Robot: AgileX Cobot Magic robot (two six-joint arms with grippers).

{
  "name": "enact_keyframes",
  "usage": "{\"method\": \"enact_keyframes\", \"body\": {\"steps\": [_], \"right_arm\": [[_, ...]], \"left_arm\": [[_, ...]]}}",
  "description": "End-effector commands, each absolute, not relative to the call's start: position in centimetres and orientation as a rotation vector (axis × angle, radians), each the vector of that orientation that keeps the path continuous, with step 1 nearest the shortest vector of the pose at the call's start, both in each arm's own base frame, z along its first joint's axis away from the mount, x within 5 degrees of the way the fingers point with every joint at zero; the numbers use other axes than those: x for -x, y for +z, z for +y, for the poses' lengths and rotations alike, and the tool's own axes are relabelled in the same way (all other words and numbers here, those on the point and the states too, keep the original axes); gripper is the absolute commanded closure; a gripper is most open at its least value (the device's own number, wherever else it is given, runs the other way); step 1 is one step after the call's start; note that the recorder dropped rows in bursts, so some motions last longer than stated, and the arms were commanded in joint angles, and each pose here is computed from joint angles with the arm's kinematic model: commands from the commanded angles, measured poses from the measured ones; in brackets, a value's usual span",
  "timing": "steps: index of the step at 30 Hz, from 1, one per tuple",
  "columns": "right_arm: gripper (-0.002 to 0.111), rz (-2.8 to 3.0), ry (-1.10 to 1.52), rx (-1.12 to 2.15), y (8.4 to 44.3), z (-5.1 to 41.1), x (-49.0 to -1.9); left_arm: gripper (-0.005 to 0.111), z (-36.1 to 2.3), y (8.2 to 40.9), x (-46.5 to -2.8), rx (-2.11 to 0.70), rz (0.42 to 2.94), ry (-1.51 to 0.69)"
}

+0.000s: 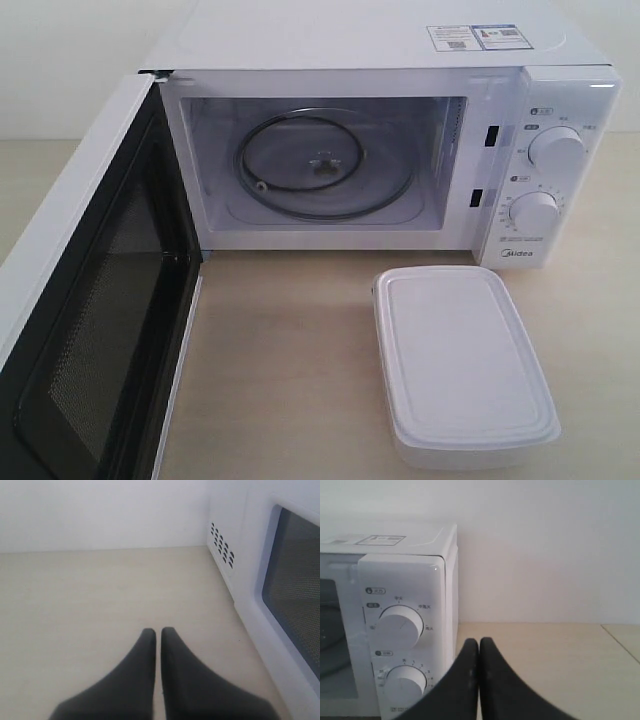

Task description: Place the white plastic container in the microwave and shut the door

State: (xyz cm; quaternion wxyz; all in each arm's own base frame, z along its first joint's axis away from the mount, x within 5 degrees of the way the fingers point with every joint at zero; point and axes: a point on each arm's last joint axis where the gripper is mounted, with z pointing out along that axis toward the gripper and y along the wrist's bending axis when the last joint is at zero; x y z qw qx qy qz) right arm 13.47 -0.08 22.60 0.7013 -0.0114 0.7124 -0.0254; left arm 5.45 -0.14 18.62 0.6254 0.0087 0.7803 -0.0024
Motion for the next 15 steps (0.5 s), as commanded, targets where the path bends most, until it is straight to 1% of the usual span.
{"method": "enact_keyframes", "body": {"steps": [1, 6, 15], "right_arm": [[0.108, 1.564, 0.030, -0.070, 23.0, -0.1, -13.6], [0.108, 1.574, 0.006, -0.047, 22.8, -0.1, -13.7], [0.108, 1.659, -0.033, -0.004, 20.7, -0.1, -16.0]], "left_arm": [[0.102, -0.1, 18.6, -5.4, -0.016, 1.789, -0.001], [0.102, -0.1, 18.6, -5.4, -0.016, 1.789, -0.001], [0.102, -0.1, 18.6, -5.4, -0.016, 1.789, -0.001]]}}
